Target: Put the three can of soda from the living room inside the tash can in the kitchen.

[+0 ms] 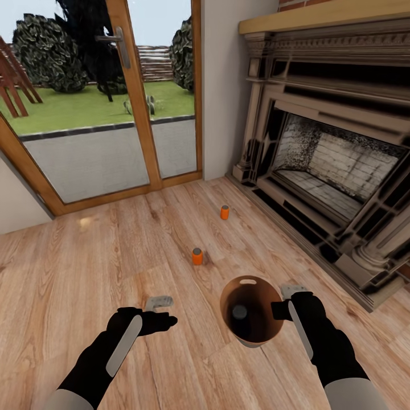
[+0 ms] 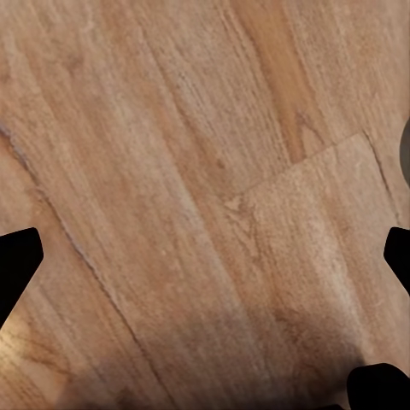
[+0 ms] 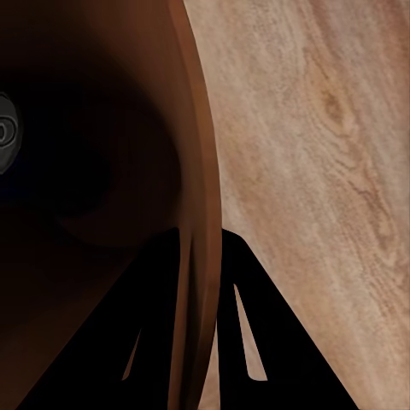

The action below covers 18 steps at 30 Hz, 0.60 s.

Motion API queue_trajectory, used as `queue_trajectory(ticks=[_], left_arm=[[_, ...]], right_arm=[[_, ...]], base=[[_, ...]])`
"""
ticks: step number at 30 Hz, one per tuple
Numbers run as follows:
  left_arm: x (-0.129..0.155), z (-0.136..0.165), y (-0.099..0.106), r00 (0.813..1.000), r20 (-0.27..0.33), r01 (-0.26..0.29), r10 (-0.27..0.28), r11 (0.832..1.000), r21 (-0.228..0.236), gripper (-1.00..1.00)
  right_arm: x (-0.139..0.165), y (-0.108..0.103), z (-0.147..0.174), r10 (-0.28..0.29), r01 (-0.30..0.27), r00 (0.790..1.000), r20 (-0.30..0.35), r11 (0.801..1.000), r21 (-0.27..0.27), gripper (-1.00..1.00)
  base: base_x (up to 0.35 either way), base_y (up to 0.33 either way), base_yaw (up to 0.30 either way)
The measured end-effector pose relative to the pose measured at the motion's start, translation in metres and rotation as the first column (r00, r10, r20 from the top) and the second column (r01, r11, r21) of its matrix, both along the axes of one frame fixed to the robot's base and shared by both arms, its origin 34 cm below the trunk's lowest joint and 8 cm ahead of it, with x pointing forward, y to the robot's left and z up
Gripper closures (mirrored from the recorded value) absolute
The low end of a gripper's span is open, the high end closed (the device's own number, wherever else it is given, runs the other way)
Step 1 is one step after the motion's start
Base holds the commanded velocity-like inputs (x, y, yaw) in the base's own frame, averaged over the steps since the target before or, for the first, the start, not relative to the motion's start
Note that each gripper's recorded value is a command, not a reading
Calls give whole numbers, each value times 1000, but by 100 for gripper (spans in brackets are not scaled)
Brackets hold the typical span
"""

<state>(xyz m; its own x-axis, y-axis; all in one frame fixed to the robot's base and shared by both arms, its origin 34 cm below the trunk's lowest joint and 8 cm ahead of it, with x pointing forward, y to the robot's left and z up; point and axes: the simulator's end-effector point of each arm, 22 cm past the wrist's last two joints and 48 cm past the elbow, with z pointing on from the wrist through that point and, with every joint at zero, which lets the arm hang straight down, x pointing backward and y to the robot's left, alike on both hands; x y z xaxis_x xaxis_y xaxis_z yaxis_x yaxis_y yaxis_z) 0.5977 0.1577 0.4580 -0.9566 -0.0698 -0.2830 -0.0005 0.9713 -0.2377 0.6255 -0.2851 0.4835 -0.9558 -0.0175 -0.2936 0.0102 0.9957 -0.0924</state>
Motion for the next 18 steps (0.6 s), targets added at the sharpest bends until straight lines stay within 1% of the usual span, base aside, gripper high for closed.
queue_trajectory(ticks=[18], left_arm=[[0, 0, -1, 1000, -1, -1, 1, 1000, -1, -100]], right_arm=[[0, 1, 0, 1, -1, 1000, 0, 1000, 1, 100]], base=[[0, 0, 0]])
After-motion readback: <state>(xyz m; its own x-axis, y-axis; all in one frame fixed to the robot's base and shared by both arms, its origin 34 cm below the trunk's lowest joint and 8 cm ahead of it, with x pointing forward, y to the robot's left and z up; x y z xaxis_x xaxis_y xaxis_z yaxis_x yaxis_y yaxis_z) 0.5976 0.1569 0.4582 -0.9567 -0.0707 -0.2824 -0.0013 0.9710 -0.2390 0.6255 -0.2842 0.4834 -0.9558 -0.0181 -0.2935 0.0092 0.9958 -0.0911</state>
